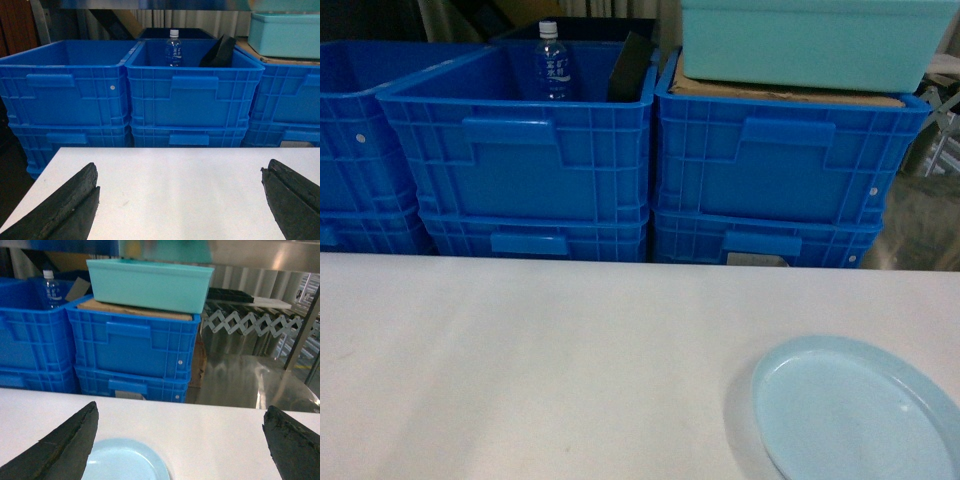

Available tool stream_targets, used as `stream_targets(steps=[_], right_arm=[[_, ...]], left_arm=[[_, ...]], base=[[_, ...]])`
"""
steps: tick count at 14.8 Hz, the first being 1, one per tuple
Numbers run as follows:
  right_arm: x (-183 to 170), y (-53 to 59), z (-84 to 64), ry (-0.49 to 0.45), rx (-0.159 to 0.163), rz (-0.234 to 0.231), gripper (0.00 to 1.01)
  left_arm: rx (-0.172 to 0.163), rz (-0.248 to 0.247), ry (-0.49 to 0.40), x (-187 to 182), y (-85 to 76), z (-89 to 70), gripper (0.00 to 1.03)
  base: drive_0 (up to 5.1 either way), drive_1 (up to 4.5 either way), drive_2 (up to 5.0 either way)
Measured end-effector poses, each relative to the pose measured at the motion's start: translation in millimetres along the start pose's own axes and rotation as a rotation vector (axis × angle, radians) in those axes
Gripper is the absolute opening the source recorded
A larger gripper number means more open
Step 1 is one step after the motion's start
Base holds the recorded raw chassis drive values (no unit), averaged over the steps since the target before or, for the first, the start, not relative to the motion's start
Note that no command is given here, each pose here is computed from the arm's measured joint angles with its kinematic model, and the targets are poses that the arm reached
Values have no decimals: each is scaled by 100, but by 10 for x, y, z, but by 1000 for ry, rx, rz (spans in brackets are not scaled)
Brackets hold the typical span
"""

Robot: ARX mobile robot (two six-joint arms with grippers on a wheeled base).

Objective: Place blue tray on left shelf second layer neatly

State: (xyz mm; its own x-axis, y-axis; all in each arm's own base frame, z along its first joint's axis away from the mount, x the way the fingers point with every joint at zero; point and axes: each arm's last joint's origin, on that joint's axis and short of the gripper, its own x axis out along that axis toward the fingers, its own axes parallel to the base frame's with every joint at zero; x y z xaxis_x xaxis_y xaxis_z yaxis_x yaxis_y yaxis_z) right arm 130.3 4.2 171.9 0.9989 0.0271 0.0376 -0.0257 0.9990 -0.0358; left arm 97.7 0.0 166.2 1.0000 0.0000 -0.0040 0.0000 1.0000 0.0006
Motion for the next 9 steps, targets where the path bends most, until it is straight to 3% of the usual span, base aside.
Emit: stream_targets(steps=[9], right_arm=[[286,-68,-184,124,-41,56,98]], left_arm=[[0,0,0,0,0,0,98]], base=[[0,0,0]])
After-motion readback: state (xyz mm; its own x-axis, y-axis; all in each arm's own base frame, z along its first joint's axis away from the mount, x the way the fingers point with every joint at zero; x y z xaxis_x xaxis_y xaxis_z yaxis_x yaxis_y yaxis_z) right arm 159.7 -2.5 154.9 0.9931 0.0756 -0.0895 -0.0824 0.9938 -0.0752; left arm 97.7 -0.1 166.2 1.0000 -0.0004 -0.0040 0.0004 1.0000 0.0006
